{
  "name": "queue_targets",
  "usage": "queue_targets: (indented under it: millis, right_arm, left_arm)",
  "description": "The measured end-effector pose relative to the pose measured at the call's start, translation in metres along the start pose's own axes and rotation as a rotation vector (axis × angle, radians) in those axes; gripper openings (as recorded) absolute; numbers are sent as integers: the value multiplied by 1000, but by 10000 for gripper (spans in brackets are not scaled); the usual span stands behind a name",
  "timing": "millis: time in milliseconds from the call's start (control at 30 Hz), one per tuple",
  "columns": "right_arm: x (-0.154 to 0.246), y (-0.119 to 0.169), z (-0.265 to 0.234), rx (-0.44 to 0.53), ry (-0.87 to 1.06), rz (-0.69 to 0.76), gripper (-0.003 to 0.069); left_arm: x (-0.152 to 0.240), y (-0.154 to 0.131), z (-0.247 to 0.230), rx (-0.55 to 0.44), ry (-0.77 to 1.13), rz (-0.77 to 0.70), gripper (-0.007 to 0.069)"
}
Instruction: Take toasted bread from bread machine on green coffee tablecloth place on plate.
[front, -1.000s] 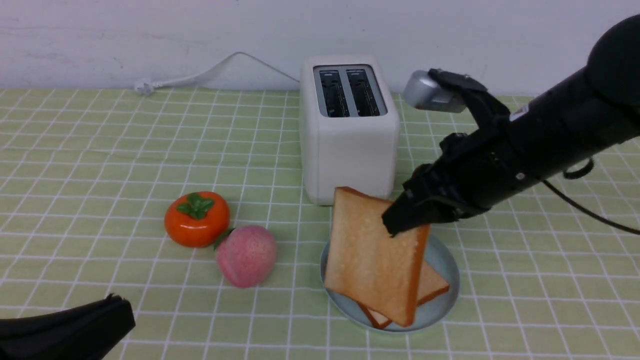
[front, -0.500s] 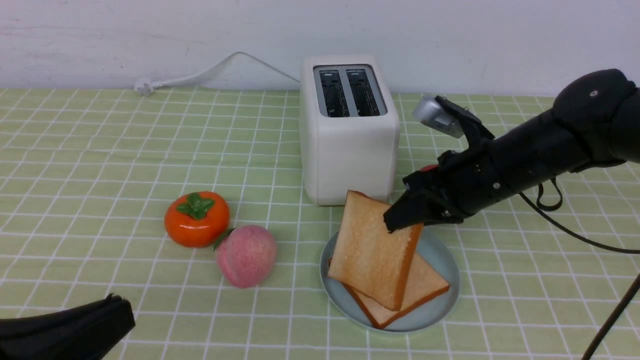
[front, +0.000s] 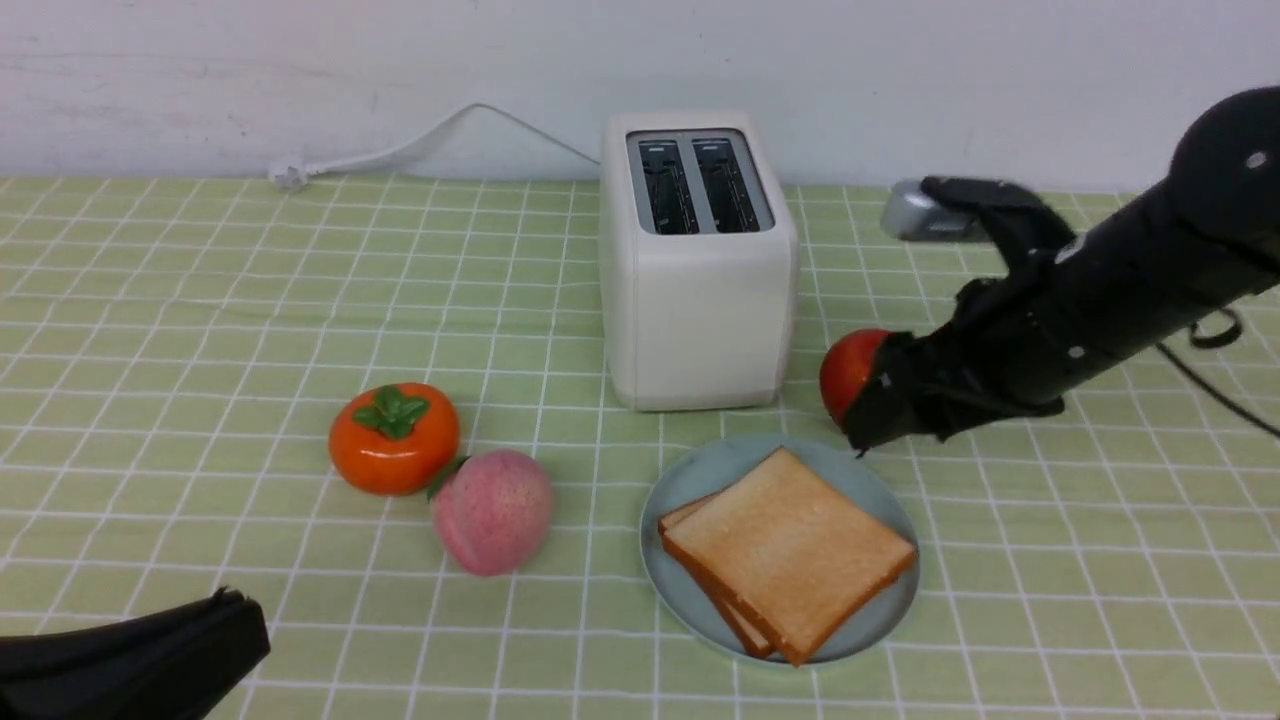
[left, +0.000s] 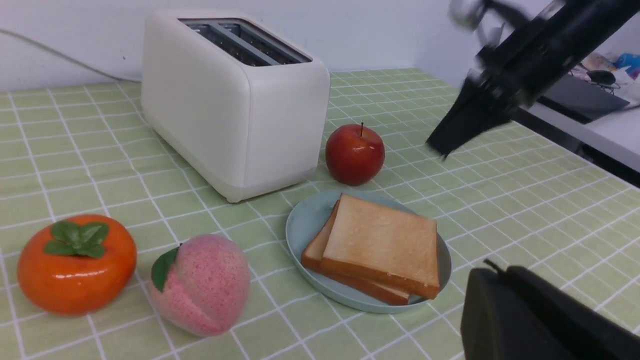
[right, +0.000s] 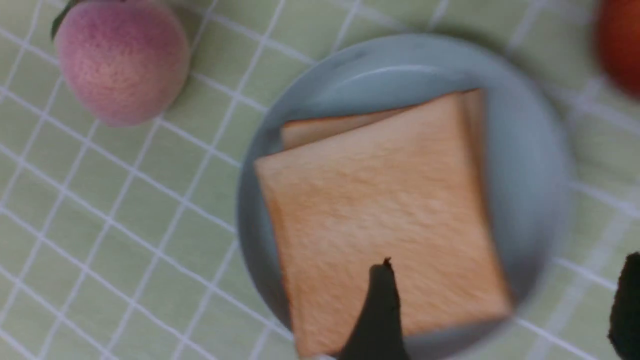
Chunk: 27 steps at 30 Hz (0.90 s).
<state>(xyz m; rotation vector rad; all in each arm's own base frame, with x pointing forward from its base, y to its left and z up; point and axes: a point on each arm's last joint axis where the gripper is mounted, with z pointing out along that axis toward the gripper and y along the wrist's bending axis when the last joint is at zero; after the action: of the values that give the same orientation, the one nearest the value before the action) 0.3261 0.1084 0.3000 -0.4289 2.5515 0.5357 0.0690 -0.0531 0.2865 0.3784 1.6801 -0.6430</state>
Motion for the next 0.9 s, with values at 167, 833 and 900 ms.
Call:
queue_targets:
  millis: [167, 833, 900]
  right_arm:
    - [14, 19, -80, 114, -87, -53, 419]
    - [251, 42, -205, 277, -563, 142, -1]
    - [256, 39, -200, 280, -607, 152, -1]
  left_arm:
    - [0, 0, 0, 0, 1, 4, -2]
    - [-1, 0, 0, 3, -7, -17, 14]
    - [-1, 0, 0, 3, -7, -17, 15]
